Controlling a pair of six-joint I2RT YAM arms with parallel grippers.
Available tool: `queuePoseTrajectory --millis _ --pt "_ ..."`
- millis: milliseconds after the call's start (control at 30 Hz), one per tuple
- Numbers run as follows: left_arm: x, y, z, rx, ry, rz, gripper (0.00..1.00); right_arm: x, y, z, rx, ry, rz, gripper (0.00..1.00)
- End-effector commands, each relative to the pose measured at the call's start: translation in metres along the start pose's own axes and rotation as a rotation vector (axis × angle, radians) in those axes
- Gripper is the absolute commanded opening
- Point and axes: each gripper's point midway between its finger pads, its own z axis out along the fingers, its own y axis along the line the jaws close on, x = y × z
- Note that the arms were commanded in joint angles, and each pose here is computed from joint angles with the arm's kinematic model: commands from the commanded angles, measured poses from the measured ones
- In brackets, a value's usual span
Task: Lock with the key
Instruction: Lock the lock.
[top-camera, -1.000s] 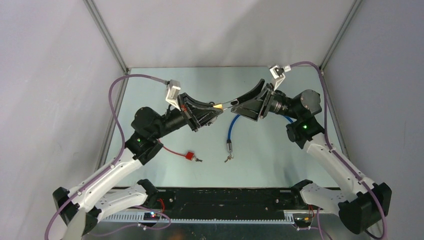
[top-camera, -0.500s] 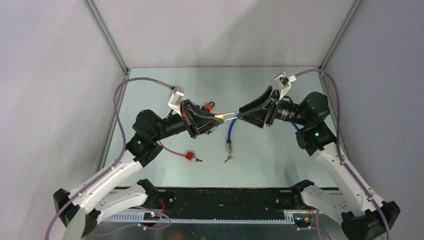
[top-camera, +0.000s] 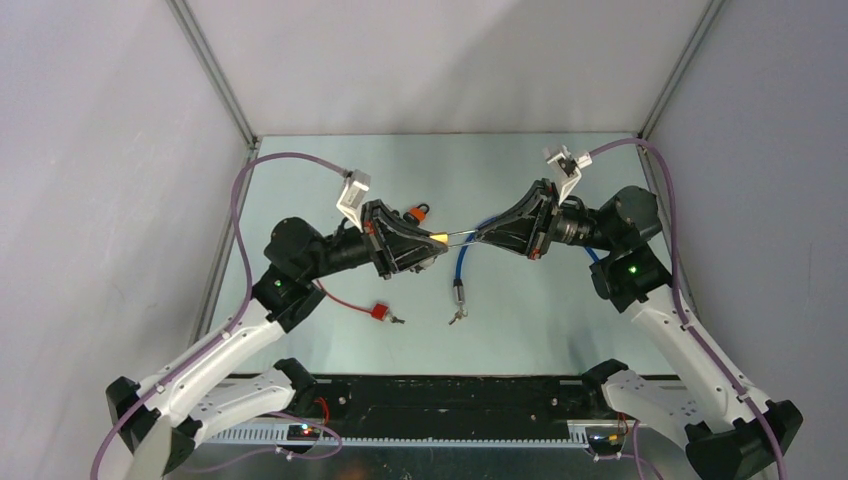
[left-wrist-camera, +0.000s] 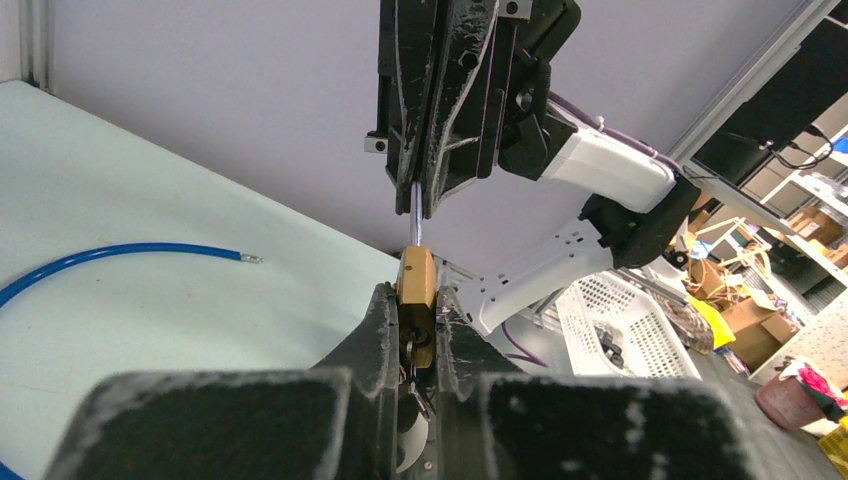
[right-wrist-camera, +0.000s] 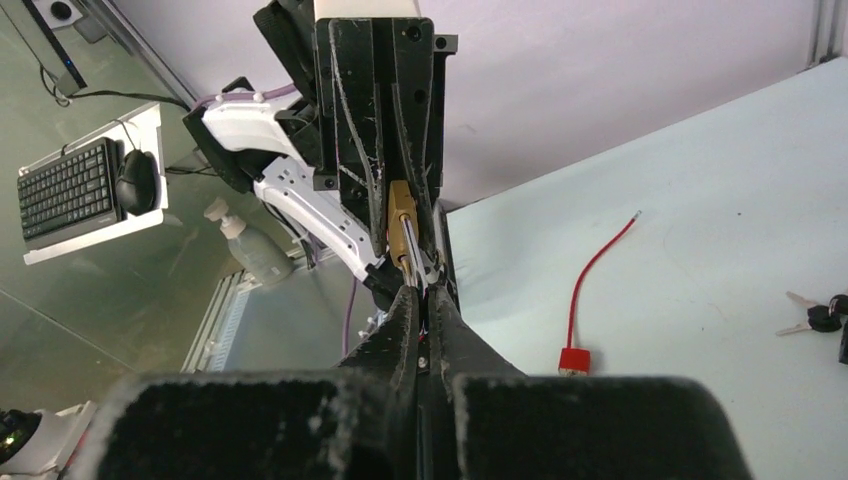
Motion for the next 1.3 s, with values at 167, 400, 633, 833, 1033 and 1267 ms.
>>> queuePoseTrajectory --millis 167,400,633,833,1033,1267 --pt "-0.020 -0.024 0.009 0.072 -0.038 -0.014 0.00 -0.003 0.025 0.017 -0.062 -0.008 -0.013 0.00" --pt "-0.018 -0.019 0.013 0.054 -0.044 -0.006 0.00 0.004 0.032 0.030 -0.103 0.008 0.063 0.00" --pt "-0.014 -0.013 0.016 0.031 -0.045 -0.008 0.00 0.005 0.026 0.034 -0.052 -0.009 0.046 0.00" --pt "-0.036 -0.008 0.008 -0.058 -0.161 -0.085 0.00 -0.026 0.000 0.002 0.199 -0.211 -0.029 0.40" --pt "-0.053 -0.013 0.005 -0.077 -0.233 -0.251 0.00 -0.050 -0.018 -0.037 0.368 -0.523 0.057 0.77" --pt "-0.054 -0.013 0.010 -0.072 -0.229 -0.340 0.00 -0.056 -0.012 -0.012 0.233 -0.566 0.197 0.80"
